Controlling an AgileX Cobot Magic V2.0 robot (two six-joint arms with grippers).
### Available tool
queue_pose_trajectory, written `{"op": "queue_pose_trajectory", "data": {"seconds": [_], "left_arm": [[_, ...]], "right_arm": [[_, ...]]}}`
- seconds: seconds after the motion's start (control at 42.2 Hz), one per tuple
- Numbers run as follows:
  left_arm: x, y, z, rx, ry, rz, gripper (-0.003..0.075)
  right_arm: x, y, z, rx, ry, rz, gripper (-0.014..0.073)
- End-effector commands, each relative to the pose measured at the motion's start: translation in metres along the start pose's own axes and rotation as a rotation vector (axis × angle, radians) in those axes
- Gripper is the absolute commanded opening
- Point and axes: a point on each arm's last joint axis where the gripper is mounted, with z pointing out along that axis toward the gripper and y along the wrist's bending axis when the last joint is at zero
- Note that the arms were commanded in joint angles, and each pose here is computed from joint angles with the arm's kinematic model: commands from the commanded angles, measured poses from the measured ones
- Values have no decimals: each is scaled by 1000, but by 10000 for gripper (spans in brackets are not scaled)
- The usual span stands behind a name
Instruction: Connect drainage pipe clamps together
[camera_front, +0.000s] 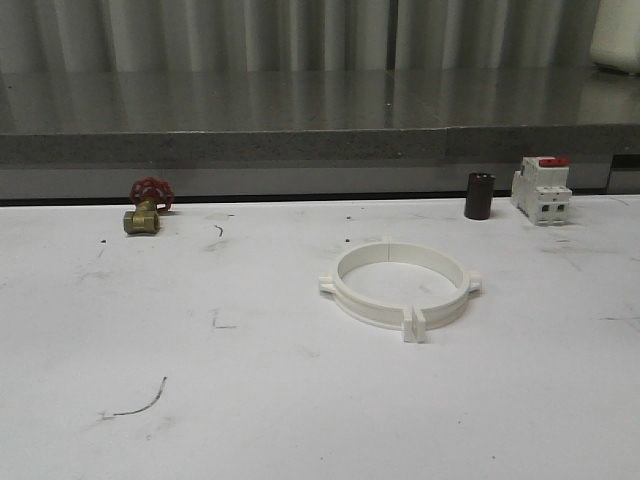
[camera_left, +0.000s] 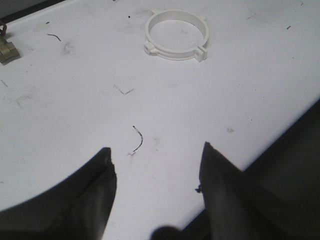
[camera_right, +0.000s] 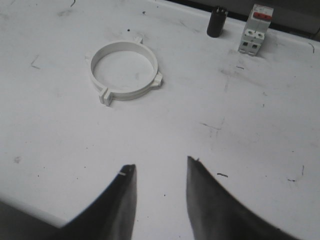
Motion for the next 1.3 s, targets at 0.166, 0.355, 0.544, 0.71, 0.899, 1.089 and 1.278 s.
{"op": "queue_pose_trajectory", "data": {"seconds": [0.166,0.355,0.544,0.71,0.899,1.089,1.278], "left_arm": [[-13,0,-5,0,-89,-16,374],[-13,0,-5,0,-89,-16,374],[-13,0,-5,0,-89,-16,374],[-13,0,-5,0,-89,-16,374],[-13,0,-5,0,-89,-16,374],[-12,2,-11,-37,-128,16,373],[-2,12,-17,-169,-304,1,373]], "right_arm": [[5,0,-13,-1,-176,4,-121],[6,0,-13,0,-172,4,-118],[6,0,-13,0,-168,4,-118],[6,0,-13,0,-168,4,-118],[6,0,-13,0,-168,4,-118],[6,0,-13,0,-168,4,-118],[6,0,-13,0,-167,4,-118]]}}
